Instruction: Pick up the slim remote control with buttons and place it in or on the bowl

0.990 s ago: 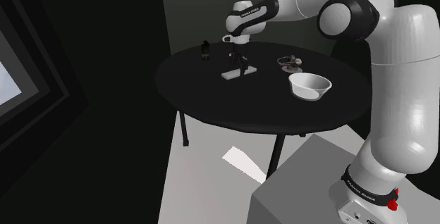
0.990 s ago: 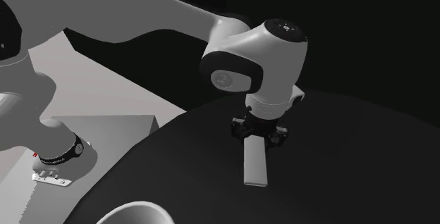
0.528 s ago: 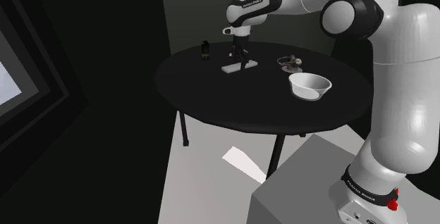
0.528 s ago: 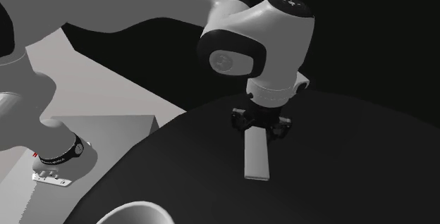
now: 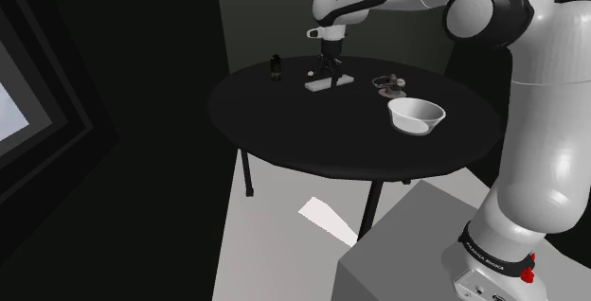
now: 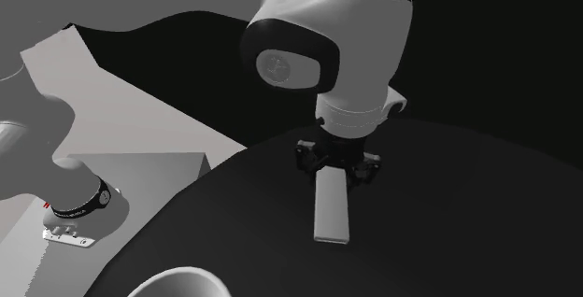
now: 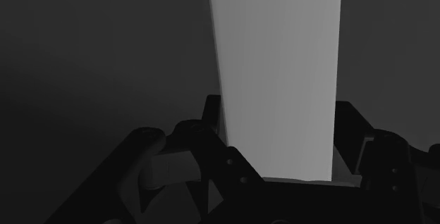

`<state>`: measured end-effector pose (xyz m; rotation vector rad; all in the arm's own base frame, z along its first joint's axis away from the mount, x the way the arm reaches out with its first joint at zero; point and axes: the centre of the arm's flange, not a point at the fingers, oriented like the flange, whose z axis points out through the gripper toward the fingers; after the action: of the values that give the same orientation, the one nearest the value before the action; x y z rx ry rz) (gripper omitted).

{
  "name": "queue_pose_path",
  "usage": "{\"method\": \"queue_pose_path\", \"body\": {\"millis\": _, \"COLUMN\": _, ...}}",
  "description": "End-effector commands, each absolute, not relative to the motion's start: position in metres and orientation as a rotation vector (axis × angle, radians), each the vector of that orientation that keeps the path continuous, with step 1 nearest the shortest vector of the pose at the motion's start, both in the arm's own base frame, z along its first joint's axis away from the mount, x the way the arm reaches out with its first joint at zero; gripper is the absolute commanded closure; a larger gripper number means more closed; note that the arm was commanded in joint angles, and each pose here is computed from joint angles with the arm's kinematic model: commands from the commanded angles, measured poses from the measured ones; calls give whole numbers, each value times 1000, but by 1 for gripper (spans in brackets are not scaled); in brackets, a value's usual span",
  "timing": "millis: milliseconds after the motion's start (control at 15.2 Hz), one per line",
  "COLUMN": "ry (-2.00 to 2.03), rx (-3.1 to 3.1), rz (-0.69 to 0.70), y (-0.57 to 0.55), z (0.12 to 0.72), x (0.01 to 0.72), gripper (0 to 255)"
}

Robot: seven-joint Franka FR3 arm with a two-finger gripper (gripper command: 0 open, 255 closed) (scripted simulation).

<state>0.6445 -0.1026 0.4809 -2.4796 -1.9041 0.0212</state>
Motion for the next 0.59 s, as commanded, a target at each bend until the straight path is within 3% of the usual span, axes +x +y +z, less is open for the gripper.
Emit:
{"method": "queue_pose_path", "body": {"millis": 0, "ry": -1904, "rx": -2479, "rz": 21, "y": -118, "z": 480, "x": 625, "gripper": 255}}
{"method": "queue_pose_path", "body": {"millis": 528, "ry": -1904, "rx": -2479, "rz": 21, "y": -185, "z": 480, "x": 544, "gripper": 255}}
